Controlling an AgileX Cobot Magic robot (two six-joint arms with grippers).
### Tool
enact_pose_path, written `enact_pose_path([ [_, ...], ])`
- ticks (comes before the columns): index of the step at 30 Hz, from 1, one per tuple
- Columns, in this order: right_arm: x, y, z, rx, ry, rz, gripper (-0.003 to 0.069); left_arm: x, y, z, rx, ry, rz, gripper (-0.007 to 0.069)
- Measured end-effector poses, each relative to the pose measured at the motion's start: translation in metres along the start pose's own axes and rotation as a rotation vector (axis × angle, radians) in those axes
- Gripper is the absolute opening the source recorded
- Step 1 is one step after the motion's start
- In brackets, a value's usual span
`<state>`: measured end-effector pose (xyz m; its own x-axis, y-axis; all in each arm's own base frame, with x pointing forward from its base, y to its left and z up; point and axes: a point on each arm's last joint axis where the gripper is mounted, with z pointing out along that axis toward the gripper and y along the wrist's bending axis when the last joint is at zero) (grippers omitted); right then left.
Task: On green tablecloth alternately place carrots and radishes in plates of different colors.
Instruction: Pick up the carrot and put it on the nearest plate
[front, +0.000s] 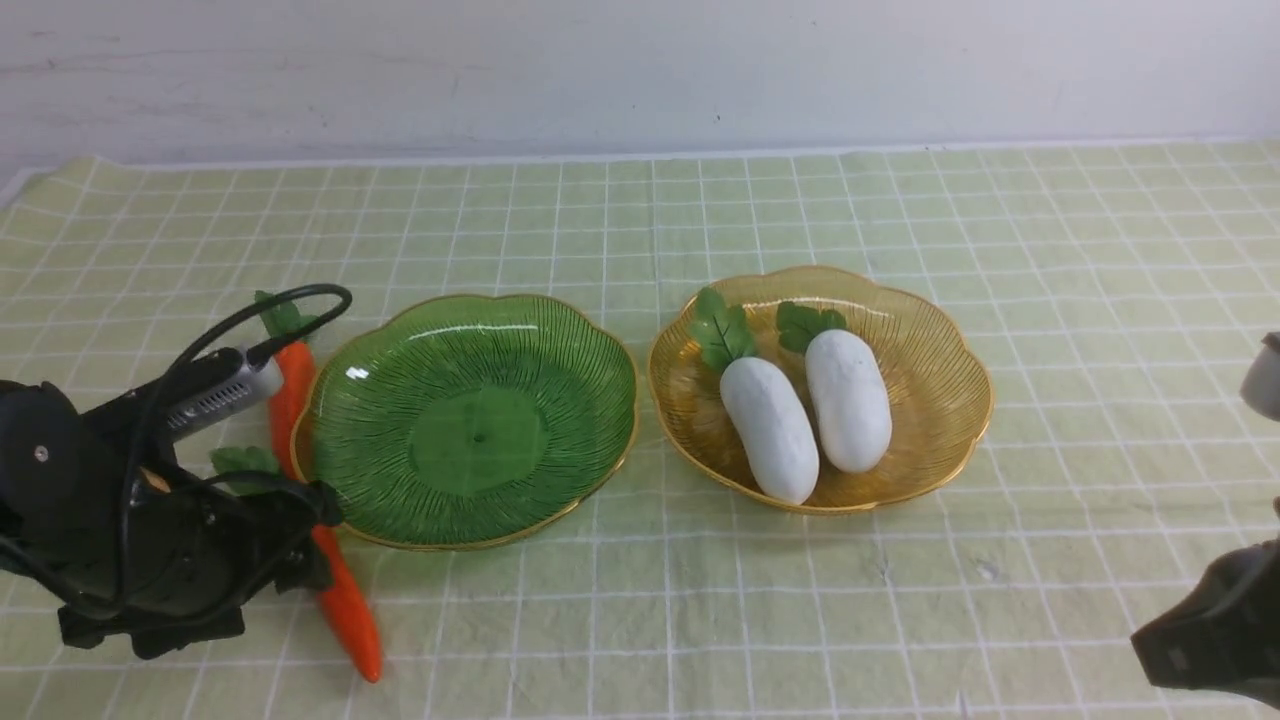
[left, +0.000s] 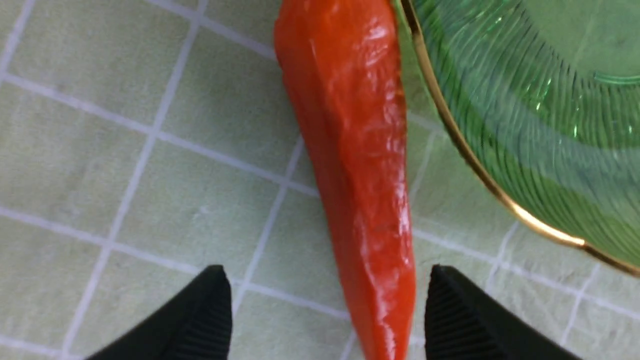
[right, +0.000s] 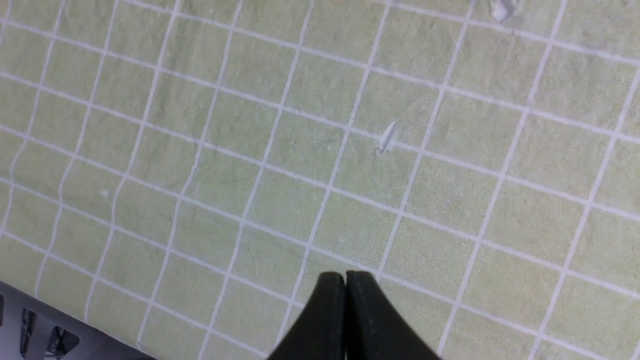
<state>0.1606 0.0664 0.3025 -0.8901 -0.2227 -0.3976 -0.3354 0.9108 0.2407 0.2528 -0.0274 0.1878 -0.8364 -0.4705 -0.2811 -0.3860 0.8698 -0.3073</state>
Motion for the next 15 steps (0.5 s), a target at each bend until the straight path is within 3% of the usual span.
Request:
enact_pose_path([
  [4, 0.000, 0.000, 0.000, 0.000, 0.000, 0.000, -0.0014, -0.003, -0.001, 0.019, 0.014, 0.016, -0.083, 0.0468],
  [10, 0.000, 0.000, 0.000, 0.000, -0.001, -0.003, -0.0014, -0.001, 0.003, 0.036, -0.016, 0.056, -0.080, 0.0461],
  [15, 0.000, 0.000, 0.000, 0.000, -0.001, -0.005, -0.0014, 0.001, 0.005, 0.037, -0.045, 0.083, -0.006, 0.0353],
])
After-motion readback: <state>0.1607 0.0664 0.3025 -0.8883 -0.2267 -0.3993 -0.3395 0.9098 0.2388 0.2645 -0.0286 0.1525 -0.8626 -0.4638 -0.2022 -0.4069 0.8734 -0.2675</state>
